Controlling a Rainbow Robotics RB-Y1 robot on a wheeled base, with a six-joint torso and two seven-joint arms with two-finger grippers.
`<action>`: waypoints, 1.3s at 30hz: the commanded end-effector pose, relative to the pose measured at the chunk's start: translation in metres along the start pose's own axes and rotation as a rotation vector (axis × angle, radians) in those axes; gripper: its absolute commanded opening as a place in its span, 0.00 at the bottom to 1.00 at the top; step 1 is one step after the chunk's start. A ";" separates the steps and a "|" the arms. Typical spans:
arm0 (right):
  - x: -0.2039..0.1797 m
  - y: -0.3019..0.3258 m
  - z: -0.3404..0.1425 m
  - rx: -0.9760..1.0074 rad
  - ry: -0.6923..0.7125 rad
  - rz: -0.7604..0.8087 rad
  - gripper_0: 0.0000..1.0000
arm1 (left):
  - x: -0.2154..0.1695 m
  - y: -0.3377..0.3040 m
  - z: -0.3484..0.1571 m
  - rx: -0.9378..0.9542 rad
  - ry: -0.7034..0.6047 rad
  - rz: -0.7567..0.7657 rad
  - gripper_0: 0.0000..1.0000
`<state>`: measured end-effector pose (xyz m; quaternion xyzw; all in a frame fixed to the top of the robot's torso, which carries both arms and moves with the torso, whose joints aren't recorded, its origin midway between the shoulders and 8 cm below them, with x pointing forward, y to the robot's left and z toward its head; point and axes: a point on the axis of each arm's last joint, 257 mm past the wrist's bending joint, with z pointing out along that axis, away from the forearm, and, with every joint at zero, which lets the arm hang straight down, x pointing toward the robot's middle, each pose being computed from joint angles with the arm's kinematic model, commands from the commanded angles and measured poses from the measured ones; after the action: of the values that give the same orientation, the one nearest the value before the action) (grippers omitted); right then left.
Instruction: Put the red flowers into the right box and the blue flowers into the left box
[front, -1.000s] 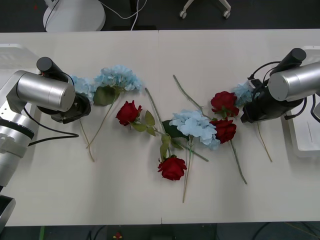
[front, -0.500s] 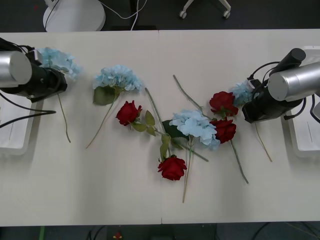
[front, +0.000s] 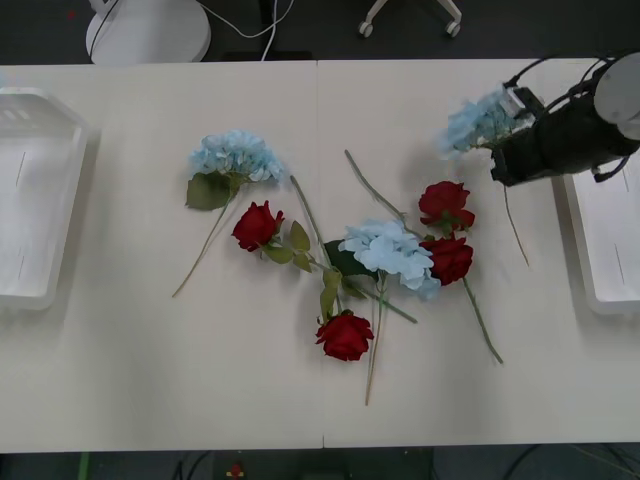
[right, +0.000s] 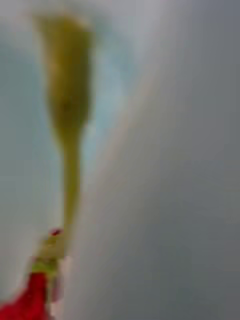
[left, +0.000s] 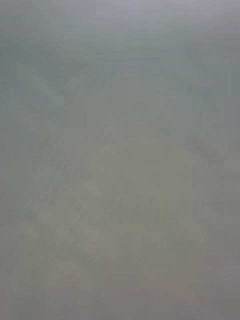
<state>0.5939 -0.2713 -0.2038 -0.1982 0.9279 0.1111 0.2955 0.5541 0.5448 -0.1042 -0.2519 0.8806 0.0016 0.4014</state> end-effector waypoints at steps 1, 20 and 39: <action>-0.094 0.035 -0.072 -0.118 -0.213 -0.084 0.00 | -0.055 0.058 -0.036 -0.062 -0.081 -0.060 0.00; -0.152 0.337 -0.097 -0.673 -0.447 -0.385 0.00 | -0.022 0.121 0.012 -0.229 -0.105 0.132 0.00; -0.181 0.510 -0.111 -0.934 -0.618 -0.225 0.00 | 0.011 0.085 0.015 -0.070 0.009 0.060 0.93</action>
<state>0.4809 0.1679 -0.0044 -0.3488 0.6615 0.4996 0.4372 0.5195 0.6377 -0.1459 -0.2421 0.8860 0.0879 0.3856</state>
